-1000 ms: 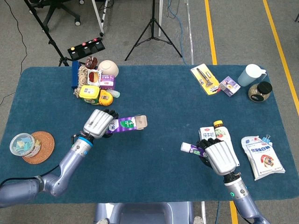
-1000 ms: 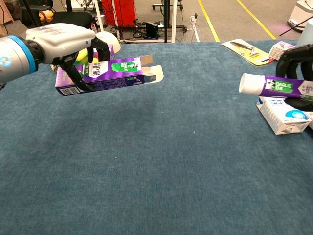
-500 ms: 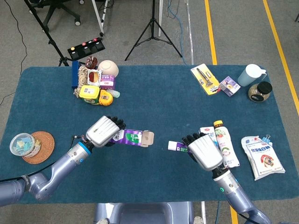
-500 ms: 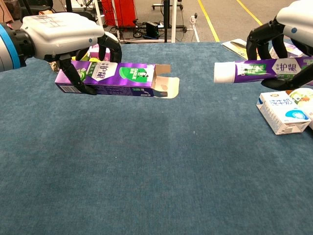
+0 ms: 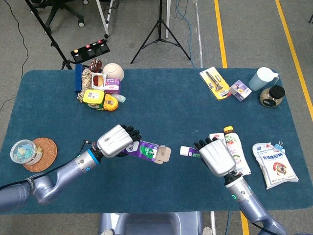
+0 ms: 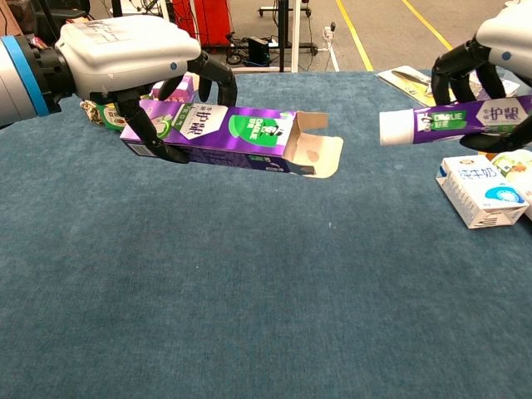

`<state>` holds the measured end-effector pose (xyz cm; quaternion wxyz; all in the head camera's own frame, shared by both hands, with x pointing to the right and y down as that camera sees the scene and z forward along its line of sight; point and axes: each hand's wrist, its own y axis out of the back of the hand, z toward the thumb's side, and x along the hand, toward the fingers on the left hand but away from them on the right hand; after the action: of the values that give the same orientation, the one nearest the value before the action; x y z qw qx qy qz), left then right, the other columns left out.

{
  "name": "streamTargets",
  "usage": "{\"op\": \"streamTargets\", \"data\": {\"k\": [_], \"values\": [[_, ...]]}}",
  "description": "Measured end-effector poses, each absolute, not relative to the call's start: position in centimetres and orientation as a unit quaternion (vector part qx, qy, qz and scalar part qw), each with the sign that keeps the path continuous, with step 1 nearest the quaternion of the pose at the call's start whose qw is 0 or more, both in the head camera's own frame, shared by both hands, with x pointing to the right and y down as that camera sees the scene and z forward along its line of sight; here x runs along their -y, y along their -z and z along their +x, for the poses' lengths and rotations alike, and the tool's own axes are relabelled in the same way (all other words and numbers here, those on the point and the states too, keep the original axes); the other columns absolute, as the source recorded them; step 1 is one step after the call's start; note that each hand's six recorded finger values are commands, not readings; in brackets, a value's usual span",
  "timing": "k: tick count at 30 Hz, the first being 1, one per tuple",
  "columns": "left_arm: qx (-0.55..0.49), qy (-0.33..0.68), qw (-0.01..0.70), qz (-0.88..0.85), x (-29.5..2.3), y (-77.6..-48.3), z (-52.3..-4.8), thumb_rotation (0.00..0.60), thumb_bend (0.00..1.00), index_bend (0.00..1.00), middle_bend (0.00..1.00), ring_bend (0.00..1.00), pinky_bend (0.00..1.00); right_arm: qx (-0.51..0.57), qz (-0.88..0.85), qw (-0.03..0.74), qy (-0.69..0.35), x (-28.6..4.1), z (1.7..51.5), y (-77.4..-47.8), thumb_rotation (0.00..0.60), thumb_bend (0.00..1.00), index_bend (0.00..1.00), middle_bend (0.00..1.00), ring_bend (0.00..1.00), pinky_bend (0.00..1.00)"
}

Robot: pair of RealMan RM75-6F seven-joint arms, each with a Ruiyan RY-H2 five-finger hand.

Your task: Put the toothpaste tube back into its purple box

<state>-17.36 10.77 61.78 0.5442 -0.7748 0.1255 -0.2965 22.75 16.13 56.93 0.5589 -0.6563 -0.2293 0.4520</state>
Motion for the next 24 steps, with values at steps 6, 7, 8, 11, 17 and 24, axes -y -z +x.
{"op": "streamTargets", "data": {"k": [6,7,8,11,17,24], "values": [[-0.120,0.269,0.547,-0.784,-10.7,-62.3,-17.1,0.600,0.20,0.46,0.38,0.37,0.58,0.230,-0.654,0.563,-0.451,-16.7,23.3,-56.5,0.600,0.71,0.57,0.64,0.61,0.71],[-0.120,0.266,0.547,-0.784,-10.7,-62.4,-17.0,0.600,0.20,0.46,0.38,0.37,0.58,0.230,-0.653,0.564,-0.450,-16.8,23.3,-56.4,0.600,0.71,0.57,0.64,0.61,0.71],[-0.120,0.263,0.548,-0.785,-10.8,-62.6,-16.8,0.600,0.20,0.46,0.38,0.37,0.58,0.230,-0.653,0.565,-0.449,-16.9,23.4,-56.3,0.600,0.71,0.57,0.64,0.61,0.71],[-0.122,0.258,0.545,-0.788,-10.9,-63.0,-16.4,0.600,0.20,0.47,0.39,0.37,0.59,0.229,-0.652,0.568,-0.446,-17.3,23.5,-55.9,0.600,0.71,0.57,0.64,0.61,0.71],[-0.125,0.256,0.548,-0.787,-10.7,-63.2,-15.3,0.600,0.20,0.47,0.39,0.37,0.58,0.232,-0.654,0.568,-0.442,-18.2,23.8,-55.4,0.600,0.71,0.57,0.64,0.61,0.71],[-0.123,0.261,0.546,-0.786,-10.5,-62.9,-14.5,0.600,0.20,0.48,0.39,0.37,0.59,0.233,-0.670,0.557,-0.432,-18.7,22.9,-55.4,0.600,0.71,0.57,0.64,0.61,0.71]]}}
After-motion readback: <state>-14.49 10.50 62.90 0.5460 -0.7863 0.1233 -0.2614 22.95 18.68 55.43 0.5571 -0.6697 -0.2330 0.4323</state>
